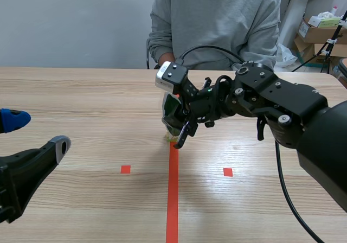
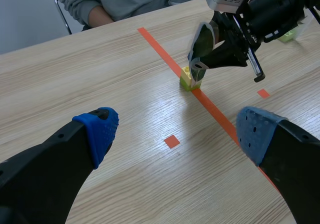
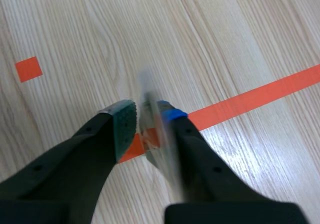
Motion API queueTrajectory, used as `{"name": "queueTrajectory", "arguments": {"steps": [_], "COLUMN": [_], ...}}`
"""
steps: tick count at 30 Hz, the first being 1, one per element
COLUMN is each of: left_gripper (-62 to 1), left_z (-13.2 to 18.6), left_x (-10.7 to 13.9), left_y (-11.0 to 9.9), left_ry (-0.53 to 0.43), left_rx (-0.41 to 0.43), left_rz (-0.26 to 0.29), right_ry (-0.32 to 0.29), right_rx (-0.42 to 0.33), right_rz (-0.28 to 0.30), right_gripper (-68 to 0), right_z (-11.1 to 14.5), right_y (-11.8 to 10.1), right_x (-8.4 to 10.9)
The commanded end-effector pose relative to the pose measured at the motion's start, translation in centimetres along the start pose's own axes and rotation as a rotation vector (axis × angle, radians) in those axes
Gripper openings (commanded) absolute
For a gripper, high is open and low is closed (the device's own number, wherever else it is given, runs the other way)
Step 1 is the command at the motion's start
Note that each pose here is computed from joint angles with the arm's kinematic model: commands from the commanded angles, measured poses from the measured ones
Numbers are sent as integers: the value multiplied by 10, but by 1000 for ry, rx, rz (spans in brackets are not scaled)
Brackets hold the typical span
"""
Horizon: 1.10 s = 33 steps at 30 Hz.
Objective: Do the leaf sorting experiment
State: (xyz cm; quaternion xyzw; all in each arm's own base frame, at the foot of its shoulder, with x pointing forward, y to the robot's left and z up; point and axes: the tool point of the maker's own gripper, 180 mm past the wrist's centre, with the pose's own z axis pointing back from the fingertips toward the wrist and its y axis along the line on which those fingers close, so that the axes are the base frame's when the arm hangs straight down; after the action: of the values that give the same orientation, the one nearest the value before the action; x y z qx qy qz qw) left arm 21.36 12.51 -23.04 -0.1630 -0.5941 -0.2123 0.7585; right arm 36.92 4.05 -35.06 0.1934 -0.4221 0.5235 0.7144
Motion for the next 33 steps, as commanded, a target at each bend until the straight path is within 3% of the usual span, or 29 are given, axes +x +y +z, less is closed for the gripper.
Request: {"name": "queueTrajectory", "arguments": {"steps": [1,10,16,24,33], "left_gripper": [-99,-99,-99,-99,-99], "left_z": [-1,-1,-1,-1,-1], "left_x": [10,10,9,10,10], "left_y": [-1,-1,-1,-1,-1], "left_ry": [-36,-36,-35,-36,-37], "left_rx": [-2,-2,-2,-2,-2], "left_rz": [6,6,6,6,6], "right_ry": [-45,-10,-37,-49,15], "right_rx": [-30,-101,-185,-368,-545], "right_rz": [14,-35,-191,-307,-440], "right_gripper": [-654,-662,-662,-662,-662], "right_z": [5,15,46,117,188], "right_y": [-15,-37,-63,-85,-79], "right_x": [18,10,4,-31,-94]}}
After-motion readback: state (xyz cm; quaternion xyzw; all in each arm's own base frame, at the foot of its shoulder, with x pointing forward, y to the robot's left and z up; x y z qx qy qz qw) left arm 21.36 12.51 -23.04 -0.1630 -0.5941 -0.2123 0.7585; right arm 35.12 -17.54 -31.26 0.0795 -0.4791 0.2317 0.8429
